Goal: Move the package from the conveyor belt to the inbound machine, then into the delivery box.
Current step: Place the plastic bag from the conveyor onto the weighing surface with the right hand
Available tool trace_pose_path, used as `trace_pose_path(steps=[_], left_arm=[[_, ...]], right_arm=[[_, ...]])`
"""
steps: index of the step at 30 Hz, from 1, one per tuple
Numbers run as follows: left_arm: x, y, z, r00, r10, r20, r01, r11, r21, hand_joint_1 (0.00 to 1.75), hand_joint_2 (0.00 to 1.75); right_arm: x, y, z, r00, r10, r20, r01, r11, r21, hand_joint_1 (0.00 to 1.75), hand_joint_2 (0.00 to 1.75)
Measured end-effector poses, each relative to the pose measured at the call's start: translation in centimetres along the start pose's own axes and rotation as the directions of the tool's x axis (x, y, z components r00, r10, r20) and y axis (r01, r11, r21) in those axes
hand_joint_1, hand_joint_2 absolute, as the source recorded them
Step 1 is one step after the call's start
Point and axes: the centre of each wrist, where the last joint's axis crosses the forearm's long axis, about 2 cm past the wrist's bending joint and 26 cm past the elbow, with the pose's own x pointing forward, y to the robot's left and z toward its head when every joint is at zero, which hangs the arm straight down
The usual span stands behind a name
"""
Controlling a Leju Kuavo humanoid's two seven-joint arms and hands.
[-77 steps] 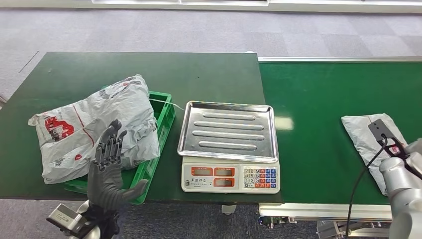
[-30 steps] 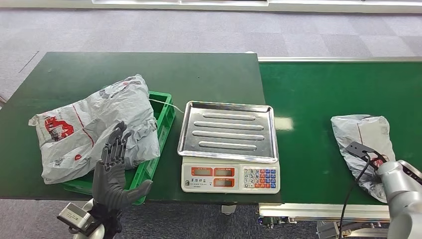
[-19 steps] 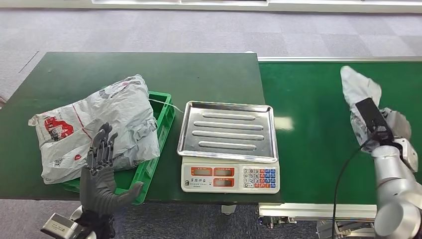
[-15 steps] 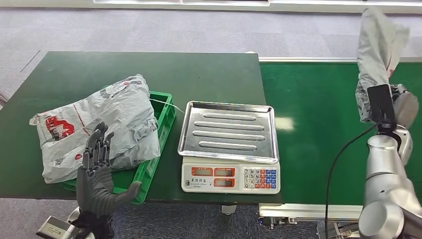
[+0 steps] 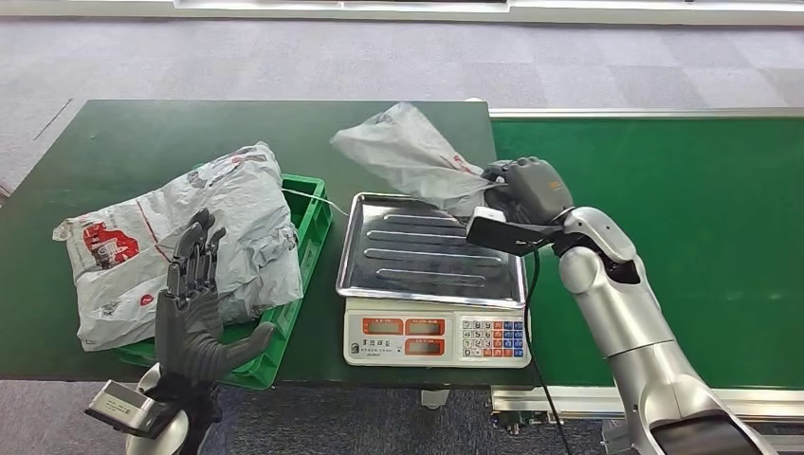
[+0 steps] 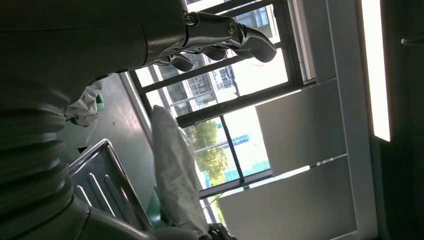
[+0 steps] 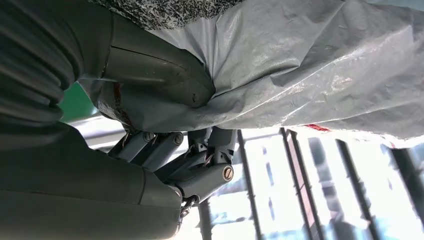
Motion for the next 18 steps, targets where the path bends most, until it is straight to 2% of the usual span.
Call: trace_pose_path(steps=[4,7,11,15,18], left_arm=[[0.0,0.5,0.1,1.000,-0.010,-0.018,0.011,1.000,0.008,0.00,1.75],[-0.1,1.0,0.1,0.999,-0.020,-0.029,0.020,1.000,0.017,0.00,1.75],[-0.1,1.3,0.1,0.999,-0.031,-0.039,0.032,0.999,0.025,0.00,1.75],[0.1,1.7,0.0,0.998,-0.048,-0.048,0.050,0.998,0.039,0.00,1.75],[0.2,1.9,0.2,0.995,-0.081,-0.052,0.083,0.996,0.032,0.00,1.75]], right_arm=[[1.0,1.0,-1.3,1.000,0.003,0.017,-0.005,0.986,0.166,1.75,1.75],[1.3,1.2,-1.8,1.000,0.008,0.018,-0.012,0.973,0.229,1.75,1.75],[1.3,0.8,-2.2,1.000,0.022,-0.011,-0.018,0.959,0.283,0.00,1.75],[0.4,-0.1,-1.8,1.000,-0.018,-0.013,0.021,0.958,0.286,0.00,1.75],[-0.7,-0.4,-0.4,0.992,-0.110,0.060,0.097,0.976,0.193,0.00,1.75]])
